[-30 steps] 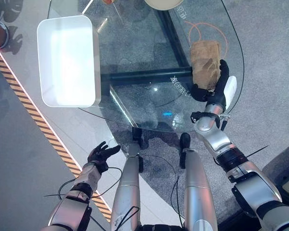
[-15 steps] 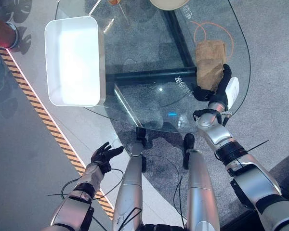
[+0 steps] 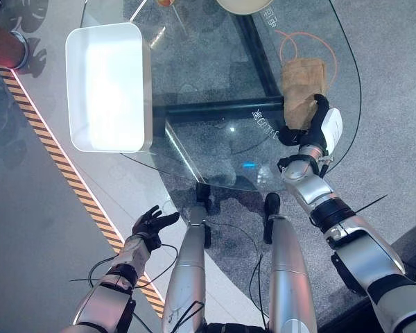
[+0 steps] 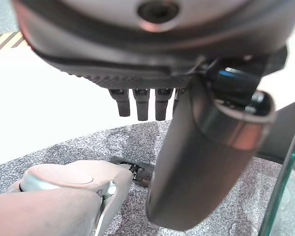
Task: Wipe the table with a cloth and put it in the basket.
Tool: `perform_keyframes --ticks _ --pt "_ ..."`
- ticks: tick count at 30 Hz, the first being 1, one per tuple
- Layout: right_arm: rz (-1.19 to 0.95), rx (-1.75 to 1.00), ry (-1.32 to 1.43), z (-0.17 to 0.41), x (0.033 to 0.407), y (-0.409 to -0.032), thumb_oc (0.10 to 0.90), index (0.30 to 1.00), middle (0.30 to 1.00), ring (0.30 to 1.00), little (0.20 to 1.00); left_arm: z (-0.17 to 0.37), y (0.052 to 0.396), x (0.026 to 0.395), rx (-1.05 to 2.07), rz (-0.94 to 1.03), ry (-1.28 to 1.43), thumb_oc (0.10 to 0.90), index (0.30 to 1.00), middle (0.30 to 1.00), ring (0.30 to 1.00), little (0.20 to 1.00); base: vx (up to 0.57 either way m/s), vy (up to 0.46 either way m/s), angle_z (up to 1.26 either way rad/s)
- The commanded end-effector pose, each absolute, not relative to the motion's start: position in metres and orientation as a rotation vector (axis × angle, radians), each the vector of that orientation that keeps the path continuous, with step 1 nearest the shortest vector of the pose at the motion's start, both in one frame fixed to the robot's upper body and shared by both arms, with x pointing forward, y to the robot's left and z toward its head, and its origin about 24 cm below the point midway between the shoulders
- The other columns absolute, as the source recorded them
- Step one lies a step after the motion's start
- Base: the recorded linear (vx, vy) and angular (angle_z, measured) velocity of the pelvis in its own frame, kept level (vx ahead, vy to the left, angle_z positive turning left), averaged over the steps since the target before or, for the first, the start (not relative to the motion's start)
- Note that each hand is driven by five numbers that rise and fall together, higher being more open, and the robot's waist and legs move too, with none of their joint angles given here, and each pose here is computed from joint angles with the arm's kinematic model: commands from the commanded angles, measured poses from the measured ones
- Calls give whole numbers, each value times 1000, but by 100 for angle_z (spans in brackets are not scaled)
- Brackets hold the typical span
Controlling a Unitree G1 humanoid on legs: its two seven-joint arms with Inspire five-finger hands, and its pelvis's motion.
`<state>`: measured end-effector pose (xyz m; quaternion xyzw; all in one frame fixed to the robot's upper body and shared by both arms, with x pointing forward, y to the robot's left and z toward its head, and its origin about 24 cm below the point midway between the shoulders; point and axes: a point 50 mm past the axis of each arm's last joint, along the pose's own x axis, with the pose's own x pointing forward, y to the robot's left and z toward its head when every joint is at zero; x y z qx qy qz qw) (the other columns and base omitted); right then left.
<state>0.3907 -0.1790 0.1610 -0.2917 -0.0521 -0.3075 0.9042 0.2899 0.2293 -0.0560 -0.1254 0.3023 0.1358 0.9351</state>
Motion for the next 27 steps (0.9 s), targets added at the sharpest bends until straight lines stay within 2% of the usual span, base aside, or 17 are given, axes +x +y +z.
perform_keyframes --ticks 1,27 --pt "-591 -662 -241 197 399 -165 100 300 300 300 200 -64 236 280 -202 302 655 800 900 900 900 900 0 0 0" --pt "-573 -726 -318 213 402 -159 100 300 300 300 200 -56 236 288 -199 288 638 800 900 900 900 900 0 0 0"
